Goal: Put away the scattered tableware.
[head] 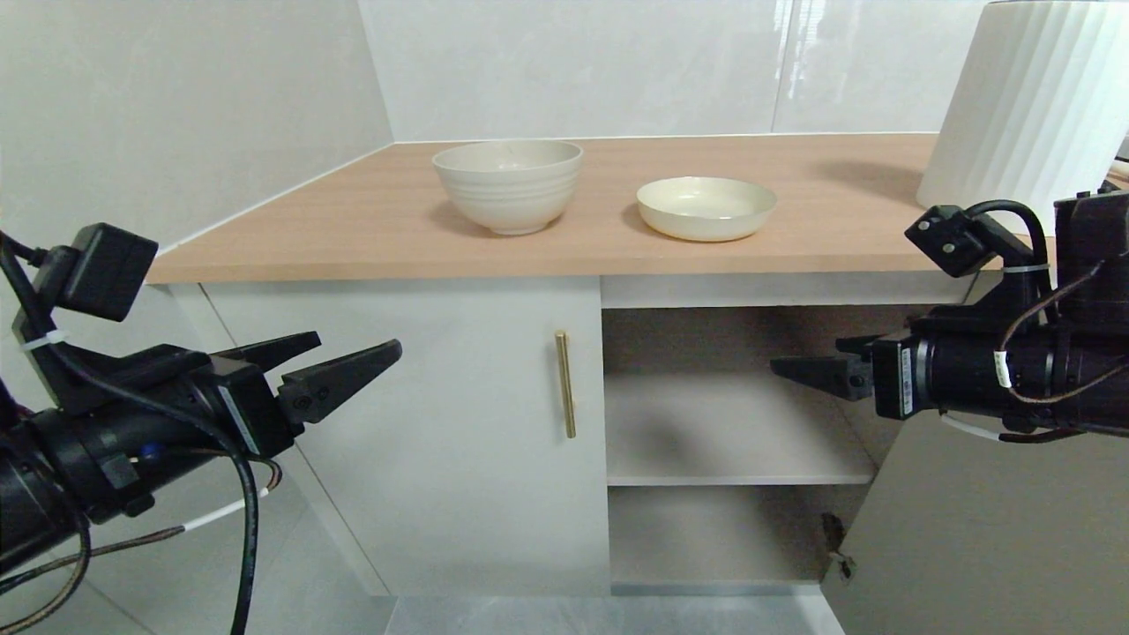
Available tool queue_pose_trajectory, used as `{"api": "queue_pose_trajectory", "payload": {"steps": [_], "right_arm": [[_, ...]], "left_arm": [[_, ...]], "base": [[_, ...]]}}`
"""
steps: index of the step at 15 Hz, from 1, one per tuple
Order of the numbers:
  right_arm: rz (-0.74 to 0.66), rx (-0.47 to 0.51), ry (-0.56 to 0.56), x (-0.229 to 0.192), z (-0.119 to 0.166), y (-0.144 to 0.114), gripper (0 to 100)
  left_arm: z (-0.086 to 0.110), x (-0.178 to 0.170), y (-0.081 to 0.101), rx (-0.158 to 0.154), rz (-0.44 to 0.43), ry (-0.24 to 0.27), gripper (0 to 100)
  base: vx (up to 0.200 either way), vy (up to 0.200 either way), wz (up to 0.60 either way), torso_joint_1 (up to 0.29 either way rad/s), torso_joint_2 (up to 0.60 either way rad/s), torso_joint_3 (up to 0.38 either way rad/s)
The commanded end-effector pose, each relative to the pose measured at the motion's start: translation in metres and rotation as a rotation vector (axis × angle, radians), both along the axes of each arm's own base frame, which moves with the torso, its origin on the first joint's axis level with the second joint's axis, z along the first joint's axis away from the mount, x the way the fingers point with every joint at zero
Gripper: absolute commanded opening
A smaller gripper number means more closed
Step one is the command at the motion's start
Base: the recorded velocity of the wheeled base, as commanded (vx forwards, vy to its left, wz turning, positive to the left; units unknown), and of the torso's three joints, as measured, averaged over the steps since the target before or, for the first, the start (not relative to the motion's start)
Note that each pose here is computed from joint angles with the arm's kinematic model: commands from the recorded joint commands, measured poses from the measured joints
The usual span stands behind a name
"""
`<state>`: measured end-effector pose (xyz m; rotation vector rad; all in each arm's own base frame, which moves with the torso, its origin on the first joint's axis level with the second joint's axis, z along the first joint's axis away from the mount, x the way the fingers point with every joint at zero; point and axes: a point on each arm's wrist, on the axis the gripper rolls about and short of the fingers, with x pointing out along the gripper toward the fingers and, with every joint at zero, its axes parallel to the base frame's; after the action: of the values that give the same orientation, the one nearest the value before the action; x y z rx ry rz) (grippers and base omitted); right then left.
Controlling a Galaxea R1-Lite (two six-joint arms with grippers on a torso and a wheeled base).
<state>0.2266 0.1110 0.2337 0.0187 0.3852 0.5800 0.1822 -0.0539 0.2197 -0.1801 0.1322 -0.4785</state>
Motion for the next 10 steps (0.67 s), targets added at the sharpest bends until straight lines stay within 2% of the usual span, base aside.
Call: {"api": "queue_pose_trajectory", "payload": {"steps": [1, 4, 10], "right_arm": [[0.001, 0.000, 0.000, -0.001, 0.000, 0.000, 100], [0.007, 0.002, 0.001, -0.003, -0.001, -0.001, 100], [0.033, 0.016, -0.031, -0.017, 0.005, -0.006, 100]], "left_arm": [[0.001, -0.001, 0.000, -0.001, 0.001, -0.002, 100], [0.003, -0.005, 0.001, -0.001, 0.002, -0.003, 100], [0.010, -0.033, 0.008, -0.018, -0.033, -0.041, 100]], "base": [[0.000, 0.000, 0.00, 0.000, 0.00, 0.000], [0.200, 0.000, 0.00, -0.004, 0.00, 0.007], [0.000, 0.000, 0.00, 0.000, 0.00, 0.000]]}}
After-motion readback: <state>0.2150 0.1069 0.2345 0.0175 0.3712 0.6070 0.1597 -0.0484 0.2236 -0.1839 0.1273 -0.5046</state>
